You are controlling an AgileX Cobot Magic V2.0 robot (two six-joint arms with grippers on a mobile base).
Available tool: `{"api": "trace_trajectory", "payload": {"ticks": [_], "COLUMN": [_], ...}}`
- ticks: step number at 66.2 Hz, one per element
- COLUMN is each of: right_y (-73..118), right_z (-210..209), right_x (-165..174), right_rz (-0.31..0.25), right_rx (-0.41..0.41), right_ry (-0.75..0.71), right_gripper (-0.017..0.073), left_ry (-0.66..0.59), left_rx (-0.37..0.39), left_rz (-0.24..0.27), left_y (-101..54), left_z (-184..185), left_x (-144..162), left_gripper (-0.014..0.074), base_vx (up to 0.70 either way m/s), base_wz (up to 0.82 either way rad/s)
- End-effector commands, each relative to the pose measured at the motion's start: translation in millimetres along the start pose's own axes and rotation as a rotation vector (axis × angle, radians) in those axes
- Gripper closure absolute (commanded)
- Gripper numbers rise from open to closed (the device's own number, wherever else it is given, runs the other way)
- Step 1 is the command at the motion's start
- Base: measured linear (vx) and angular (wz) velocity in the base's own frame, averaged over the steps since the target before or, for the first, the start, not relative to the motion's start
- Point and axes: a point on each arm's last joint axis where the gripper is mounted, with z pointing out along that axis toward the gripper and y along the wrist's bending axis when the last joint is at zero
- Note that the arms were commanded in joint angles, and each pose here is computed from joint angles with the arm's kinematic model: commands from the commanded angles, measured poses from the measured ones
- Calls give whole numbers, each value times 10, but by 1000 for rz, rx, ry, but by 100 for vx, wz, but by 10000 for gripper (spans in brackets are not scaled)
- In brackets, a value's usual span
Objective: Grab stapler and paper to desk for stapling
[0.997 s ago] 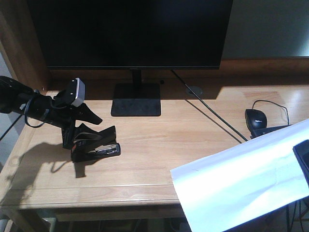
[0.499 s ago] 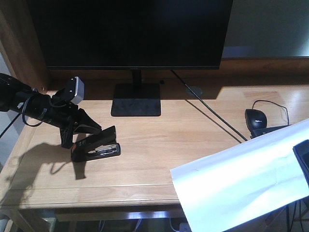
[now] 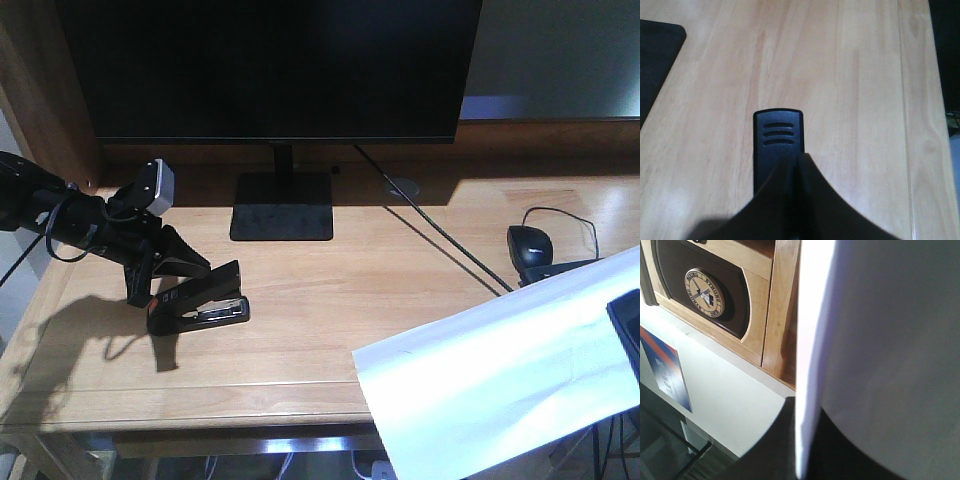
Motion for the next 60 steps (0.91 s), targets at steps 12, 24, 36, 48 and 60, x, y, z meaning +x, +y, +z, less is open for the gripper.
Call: {"api": "trace_trajectory", "payload": {"ticks": [12, 24, 36, 48, 60], "right_y": [50, 50, 50, 49, 51], "right_z": [-8, -8, -8, -8, -7], "right_x": [-9, -9, -9, -9, -16], "right_rz": [-1, -1, -1, -1, 3], "right_rx": [-62, -62, -62, -61, -61], "right_ry": [-14, -14, -14, -14, -21], "right_gripper": [564, 564, 564, 564, 564], "left_ry": [-73, -74, -74, -74, -74], "left_rx": [-32, -32, -32, -32, -32], "left_rz": [33, 32, 32, 32, 32], "left_y": [-20, -19, -19, -19, -19], "left_z": [-172, -172, -172, -172, -172], "left_x": [-292, -293, -293, -293, -293], "left_gripper": [600, 600, 600, 600, 600], "base_vx": [0, 0, 0, 0, 0], "base_wz": [0, 0, 0, 0, 0]}}
